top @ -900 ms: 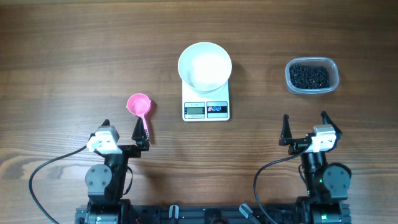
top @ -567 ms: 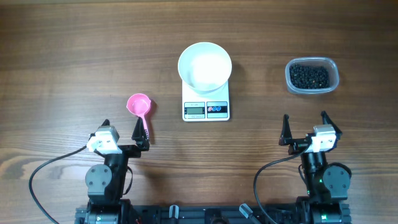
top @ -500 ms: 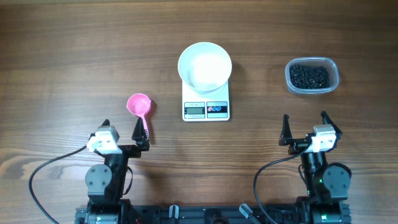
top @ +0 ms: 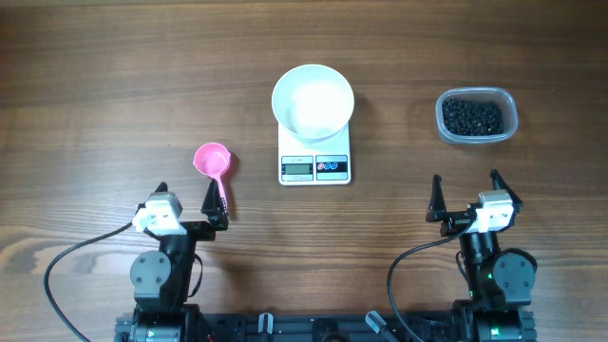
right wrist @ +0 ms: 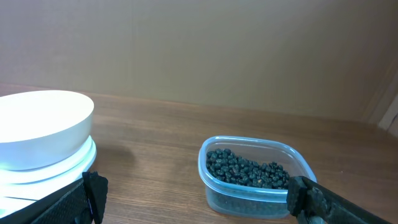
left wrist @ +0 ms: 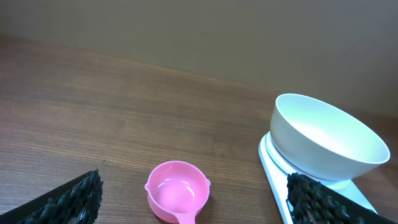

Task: Scoop item into bowl and weigh 150g on scale

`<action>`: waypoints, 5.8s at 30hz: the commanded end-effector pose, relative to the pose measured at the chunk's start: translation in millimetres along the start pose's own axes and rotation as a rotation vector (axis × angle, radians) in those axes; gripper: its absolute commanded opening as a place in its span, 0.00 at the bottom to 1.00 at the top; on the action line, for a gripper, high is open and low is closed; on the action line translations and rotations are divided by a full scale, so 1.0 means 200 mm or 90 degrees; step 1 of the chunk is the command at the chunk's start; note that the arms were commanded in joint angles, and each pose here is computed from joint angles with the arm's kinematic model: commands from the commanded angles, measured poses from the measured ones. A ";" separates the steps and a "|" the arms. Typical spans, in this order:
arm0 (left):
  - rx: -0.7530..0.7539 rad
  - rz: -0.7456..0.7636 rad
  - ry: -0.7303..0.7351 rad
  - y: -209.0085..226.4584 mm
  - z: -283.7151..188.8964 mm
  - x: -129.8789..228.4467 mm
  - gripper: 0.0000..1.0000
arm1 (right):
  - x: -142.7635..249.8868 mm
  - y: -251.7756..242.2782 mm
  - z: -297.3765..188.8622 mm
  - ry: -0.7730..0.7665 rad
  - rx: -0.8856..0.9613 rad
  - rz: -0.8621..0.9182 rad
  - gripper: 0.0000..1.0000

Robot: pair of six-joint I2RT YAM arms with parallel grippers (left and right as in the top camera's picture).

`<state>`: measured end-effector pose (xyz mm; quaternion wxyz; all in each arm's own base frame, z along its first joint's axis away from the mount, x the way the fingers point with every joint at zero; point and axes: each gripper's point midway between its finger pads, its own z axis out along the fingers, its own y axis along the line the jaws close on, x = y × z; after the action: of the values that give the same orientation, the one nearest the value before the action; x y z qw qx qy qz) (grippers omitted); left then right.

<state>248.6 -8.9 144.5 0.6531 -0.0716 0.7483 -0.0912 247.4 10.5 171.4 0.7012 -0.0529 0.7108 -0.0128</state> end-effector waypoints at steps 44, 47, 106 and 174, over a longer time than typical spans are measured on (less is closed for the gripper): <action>0.006 -0.004 0.007 -0.01 0.00 0.01 1.00 | 0.00 0.02 0.00 0.000 -0.011 0.010 1.00; 0.007 -0.005 0.005 -0.01 0.00 0.01 1.00 | 0.00 0.02 0.00 0.001 -0.011 0.010 1.00; -0.334 -0.220 0.612 0.10 0.25 0.06 1.00 | 0.00 0.02 0.00 0.001 -0.011 0.010 1.00; -0.352 -0.211 0.628 0.24 0.54 0.56 0.41 | 0.00 0.02 0.00 0.001 -0.011 0.010 1.00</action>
<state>347.6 2.3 19.4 0.1691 -0.2992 0.9386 -0.0294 247.6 10.6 171.0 0.7006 -0.0531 0.7115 -0.0126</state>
